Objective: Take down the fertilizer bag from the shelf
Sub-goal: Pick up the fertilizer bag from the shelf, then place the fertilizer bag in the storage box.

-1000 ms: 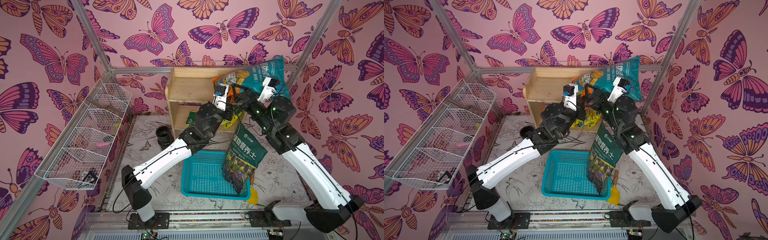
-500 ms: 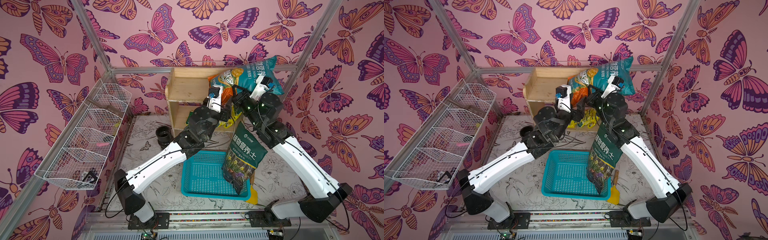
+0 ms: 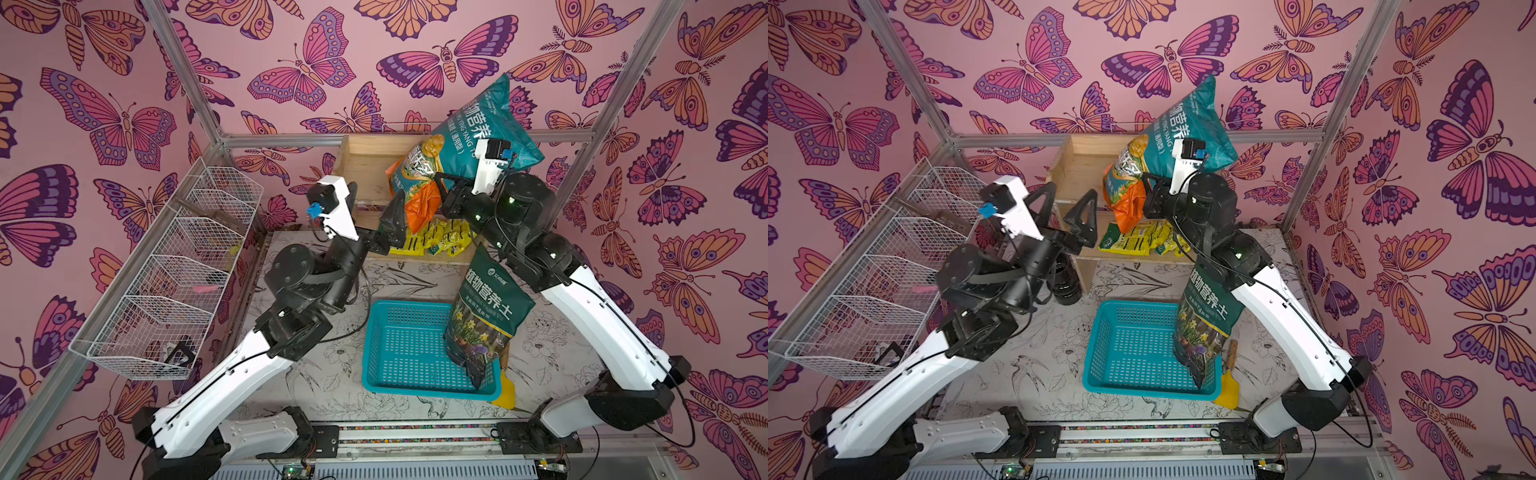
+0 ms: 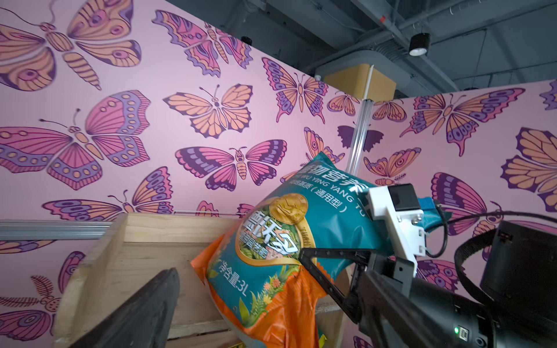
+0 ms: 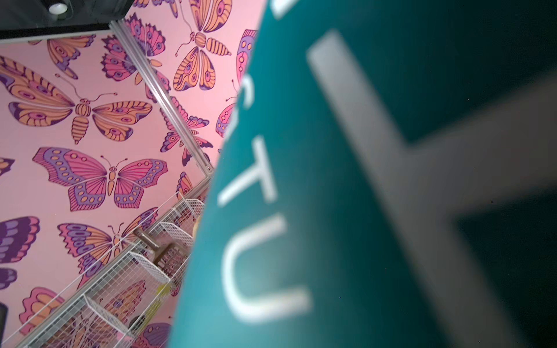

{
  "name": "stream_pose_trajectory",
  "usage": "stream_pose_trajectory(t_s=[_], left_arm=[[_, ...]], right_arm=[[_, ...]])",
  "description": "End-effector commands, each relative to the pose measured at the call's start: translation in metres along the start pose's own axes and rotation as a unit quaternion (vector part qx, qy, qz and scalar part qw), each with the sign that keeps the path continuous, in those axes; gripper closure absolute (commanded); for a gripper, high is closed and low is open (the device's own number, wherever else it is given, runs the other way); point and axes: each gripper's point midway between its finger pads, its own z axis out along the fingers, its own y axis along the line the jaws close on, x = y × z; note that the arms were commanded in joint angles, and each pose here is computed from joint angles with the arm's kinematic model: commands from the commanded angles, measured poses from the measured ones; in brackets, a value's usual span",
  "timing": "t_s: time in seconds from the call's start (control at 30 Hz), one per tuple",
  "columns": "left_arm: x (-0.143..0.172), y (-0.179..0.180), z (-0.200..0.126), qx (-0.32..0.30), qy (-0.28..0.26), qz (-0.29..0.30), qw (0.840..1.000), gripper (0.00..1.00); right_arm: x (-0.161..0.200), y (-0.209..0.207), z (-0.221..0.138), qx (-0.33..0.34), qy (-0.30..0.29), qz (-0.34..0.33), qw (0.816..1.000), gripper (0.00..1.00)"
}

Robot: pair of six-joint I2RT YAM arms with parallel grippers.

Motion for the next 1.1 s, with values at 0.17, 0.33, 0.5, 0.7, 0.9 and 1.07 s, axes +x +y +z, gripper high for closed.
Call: stream_pose_trajectory(t_s=[0.17,0.33,0.5,0.7,0.9,1.07], left_arm=[[0.006,0.053,-0.027,-0.089,0.015,0.004,0.996,0.01],[0.020,0.069,-0.040,-0.108,0.029,-0.008,0.994,0.01],[0.031,0.074,-0.050,-0.112,0.042,-0.018,0.993,0.01],[0.046,0.081,-0.062,-0.120,0.059,-0.025,0.991,0.01],[0.069,0.087,-0.069,-0.130,0.086,-0.032,0.987,0.01],[0.094,0.088,-0.069,-0.132,0.112,-0.042,0.984,0.01]], right_arm=[[-0.035,0.056,-0.071,-0.019,-0.068,-0.087,0.994,1.00],[0.018,0.063,-0.095,0.032,-0.060,-0.148,0.987,1.00],[0.066,0.084,-0.108,0.053,-0.028,-0.195,0.979,1.00],[0.112,0.067,-0.125,0.116,0.000,-0.203,0.972,1.00],[0.133,0.008,-0.152,0.194,-0.004,-0.159,0.968,1.00],[0.163,-0.023,-0.165,0.233,0.016,-0.129,0.964,1.00]])
